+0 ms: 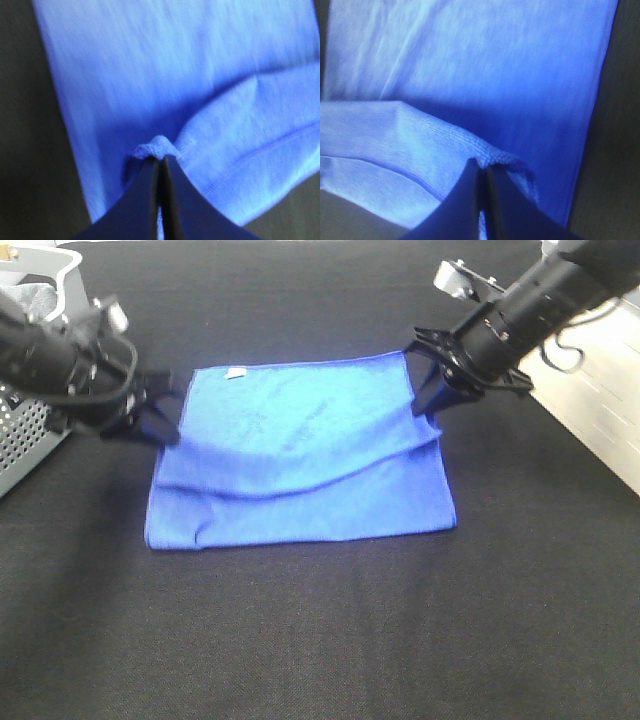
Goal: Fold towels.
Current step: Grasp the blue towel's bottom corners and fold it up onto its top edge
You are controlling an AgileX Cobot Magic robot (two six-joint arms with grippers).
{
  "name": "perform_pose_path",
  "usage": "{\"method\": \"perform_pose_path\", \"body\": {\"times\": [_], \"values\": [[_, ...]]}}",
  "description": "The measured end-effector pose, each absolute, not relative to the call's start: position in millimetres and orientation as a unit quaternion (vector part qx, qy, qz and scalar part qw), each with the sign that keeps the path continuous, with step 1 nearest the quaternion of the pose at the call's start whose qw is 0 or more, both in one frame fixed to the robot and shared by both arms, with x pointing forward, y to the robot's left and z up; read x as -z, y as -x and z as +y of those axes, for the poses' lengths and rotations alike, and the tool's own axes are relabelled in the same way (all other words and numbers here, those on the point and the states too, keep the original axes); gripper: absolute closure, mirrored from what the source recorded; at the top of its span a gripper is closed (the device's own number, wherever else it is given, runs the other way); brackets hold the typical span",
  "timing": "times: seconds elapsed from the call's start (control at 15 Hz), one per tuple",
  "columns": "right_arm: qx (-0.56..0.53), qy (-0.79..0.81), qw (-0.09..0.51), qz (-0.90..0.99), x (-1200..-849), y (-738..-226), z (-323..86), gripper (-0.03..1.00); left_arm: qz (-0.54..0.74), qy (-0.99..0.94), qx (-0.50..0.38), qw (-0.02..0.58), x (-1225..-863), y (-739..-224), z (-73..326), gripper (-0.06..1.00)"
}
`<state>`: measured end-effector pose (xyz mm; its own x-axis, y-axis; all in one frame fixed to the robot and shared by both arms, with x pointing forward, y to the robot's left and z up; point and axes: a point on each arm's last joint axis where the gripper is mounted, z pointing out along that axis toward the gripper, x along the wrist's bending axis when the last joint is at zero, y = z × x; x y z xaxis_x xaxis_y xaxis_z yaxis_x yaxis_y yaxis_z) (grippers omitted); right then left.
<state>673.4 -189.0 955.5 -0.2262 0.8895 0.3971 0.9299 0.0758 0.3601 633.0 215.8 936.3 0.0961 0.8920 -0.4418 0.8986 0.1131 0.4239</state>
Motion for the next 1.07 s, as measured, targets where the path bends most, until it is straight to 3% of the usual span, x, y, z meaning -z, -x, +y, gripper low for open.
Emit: {"method": "perform_pose_path", "body": {"times": [0.33,0.67,1.07], "values": [[0.294,0.614,0.013,-0.733,-941.6,-724.9,-181.4,0.97,0.673,-0.652,-0.025,0.350,-935.7,-686.7,233.1,0.94],[0.322,0.594,-0.060,-0.735,-929.7,-779.6,-178.2,0.97,0.656,-0.650,-0.058,0.380,-920.1,-741.3,228.2,0.94],[0.347,0.583,-0.141,-0.721,-908.3,-804.8,-182.0,0.97,0.645,-0.632,-0.132,0.408,-906.2,-776.5,227.6,0.94]]}}
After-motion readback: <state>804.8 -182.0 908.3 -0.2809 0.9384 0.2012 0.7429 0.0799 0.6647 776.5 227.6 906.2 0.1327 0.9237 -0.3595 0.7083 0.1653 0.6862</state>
